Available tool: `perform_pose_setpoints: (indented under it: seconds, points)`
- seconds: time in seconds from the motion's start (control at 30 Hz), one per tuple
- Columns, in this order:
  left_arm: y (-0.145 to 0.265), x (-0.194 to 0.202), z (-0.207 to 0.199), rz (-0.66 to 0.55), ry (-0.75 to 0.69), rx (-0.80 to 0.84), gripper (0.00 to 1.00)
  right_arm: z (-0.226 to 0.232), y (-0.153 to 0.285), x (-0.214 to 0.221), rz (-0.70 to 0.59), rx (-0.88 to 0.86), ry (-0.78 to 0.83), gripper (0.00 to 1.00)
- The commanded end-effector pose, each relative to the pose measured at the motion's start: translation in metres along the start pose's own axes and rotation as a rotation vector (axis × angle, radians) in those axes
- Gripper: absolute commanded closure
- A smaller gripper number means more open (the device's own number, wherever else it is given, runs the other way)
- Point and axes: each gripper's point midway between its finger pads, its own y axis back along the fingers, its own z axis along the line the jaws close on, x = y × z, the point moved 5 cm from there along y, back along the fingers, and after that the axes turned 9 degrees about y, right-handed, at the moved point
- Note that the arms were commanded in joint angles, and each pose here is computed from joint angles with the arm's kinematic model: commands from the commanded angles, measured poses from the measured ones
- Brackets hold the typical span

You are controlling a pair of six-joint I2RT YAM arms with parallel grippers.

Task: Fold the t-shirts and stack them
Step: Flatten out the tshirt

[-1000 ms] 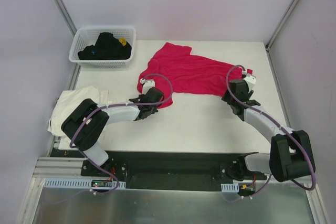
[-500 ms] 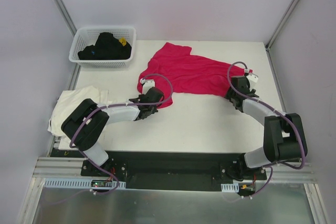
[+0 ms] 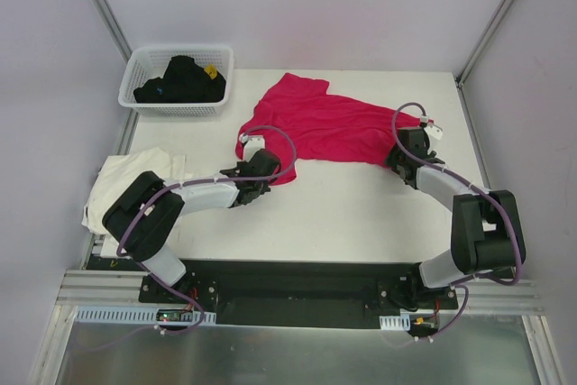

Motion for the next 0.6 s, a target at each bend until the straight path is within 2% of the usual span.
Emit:
perform_pose_setpoints:
  seconds: [0.0, 0.2, 0.43, 0.57]
  points:
    - [0.01, -0.011, -0.001, -0.041, -0.01, 0.006, 1.0, 0.009, 0.001, -0.007, -0.01, -0.05, -0.063, 0.39]
    - [0.018, -0.022, -0.003, -0.068, -0.009, 0.013, 1.0, 0.006, -0.002, -0.003, 0.006, -0.033, -0.073, 0.39]
    - [0.036, -0.053, -0.009, -0.166, 0.016, 0.034, 1.0, 0.01, -0.007, -0.014, 0.02, -0.062, -0.127, 0.38]
    - [0.044, -0.068, -0.013, -0.209, 0.022, 0.043, 1.0, 0.016, -0.014, -0.001, 0.109, -0.071, -0.14, 0.37]
